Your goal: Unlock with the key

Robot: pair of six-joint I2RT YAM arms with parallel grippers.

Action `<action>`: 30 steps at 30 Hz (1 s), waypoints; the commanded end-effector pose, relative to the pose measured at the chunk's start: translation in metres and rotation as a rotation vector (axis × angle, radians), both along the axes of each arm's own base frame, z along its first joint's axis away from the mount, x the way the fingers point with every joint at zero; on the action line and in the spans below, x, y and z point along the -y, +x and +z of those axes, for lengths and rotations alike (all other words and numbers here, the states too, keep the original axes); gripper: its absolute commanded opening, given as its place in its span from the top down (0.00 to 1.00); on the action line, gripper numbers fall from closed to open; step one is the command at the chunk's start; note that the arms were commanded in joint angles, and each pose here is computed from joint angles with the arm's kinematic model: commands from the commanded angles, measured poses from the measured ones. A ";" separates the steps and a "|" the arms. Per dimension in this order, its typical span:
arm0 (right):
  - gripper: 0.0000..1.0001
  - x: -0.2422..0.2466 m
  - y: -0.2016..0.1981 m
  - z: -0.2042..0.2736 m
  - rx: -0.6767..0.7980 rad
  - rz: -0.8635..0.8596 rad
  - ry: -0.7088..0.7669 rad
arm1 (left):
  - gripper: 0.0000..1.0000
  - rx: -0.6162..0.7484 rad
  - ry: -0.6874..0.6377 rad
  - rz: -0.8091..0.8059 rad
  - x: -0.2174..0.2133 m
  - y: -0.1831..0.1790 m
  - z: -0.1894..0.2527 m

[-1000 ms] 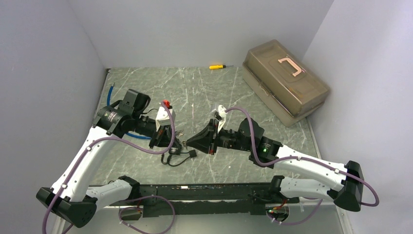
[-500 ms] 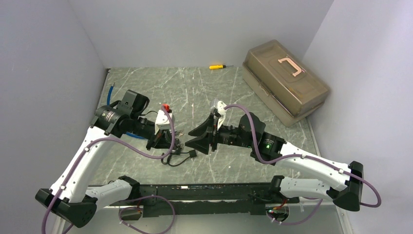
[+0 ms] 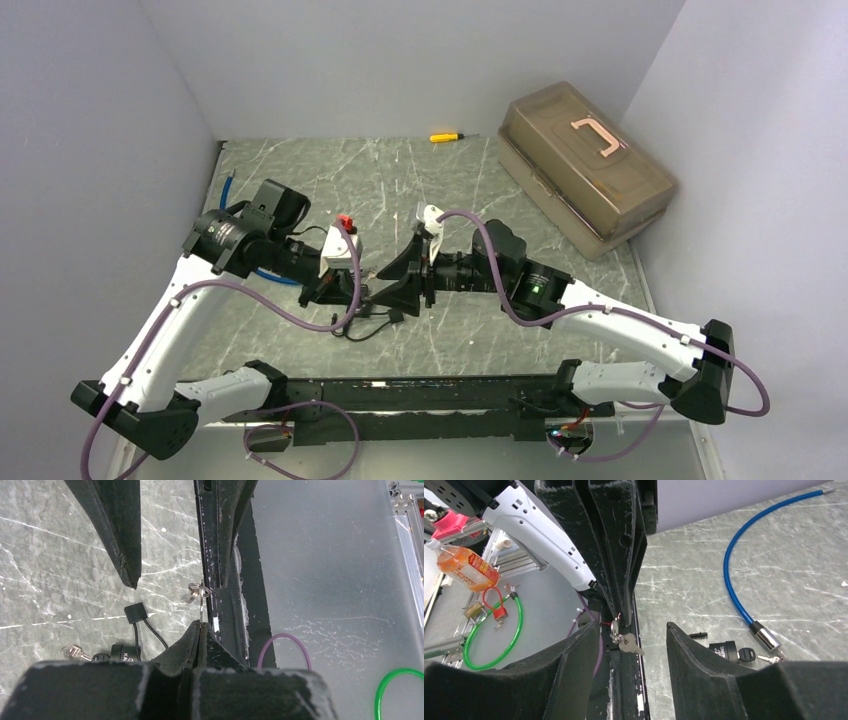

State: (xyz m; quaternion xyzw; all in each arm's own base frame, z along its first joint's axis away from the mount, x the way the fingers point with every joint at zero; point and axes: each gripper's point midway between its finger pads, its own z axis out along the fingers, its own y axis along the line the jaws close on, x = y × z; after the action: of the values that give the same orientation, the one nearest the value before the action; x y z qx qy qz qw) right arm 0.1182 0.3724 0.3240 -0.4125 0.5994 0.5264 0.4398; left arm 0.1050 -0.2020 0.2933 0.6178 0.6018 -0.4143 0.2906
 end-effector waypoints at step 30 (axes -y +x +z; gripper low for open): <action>1.00 -0.010 -0.006 0.017 0.085 0.103 -0.032 | 1.00 -0.035 -0.005 -0.031 0.003 -0.010 0.004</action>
State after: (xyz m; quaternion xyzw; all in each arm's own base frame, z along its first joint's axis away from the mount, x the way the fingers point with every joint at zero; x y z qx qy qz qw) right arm 0.1072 0.3827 0.3061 -0.4828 0.5969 0.5127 0.3844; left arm 0.1005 -0.2032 0.2884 0.6183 0.6069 -0.4205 0.2693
